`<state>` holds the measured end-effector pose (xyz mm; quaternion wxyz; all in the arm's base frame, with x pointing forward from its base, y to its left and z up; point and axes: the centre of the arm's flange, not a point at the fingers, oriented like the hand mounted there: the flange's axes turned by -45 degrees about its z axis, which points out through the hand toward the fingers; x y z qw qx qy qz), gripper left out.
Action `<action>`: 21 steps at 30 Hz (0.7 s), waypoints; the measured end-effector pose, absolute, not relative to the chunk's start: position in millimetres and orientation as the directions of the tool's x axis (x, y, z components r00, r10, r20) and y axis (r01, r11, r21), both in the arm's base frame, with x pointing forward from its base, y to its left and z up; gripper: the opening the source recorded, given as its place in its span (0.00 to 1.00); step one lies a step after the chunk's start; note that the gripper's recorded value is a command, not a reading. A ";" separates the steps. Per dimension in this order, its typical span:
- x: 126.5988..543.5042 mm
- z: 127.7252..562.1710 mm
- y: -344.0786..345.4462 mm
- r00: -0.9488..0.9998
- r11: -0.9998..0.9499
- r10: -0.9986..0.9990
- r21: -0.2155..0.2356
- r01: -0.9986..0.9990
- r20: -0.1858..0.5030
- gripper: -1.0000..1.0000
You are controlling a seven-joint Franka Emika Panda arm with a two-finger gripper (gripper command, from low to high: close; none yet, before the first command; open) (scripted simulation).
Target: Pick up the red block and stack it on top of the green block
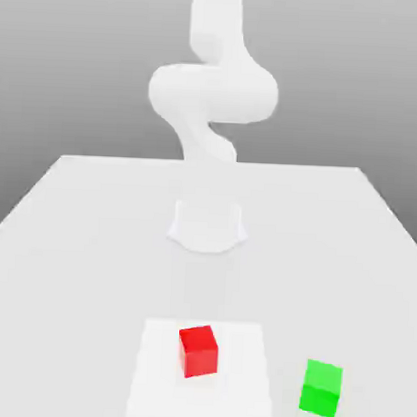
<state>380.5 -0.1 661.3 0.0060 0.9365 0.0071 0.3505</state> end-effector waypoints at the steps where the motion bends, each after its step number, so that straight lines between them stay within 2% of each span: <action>1: 394.9 636.7 -0.3 0.780 -0.999 0.033 0.027 0.020 0.625 0.50; 5: 432.9 543.7 -1.8 0.860 -0.996 0.086 0.057 0.066 0.504 0.50; 10: 450.4 427.4 -4.4 0.928 -0.989 0.148 0.068 0.132 0.343 0.50; 14: 442.3 336.9 -6.3 0.958 -0.980 0.196 0.056 0.189 0.209 0.50; 19: 407.3 233.5 -6.9 0.966 -0.966 0.257 0.014 0.257 0.041 0.50; 21: 399.2 205.1 -6.7 0.963 -0.963 0.268 0.003 0.268 0.010 0.50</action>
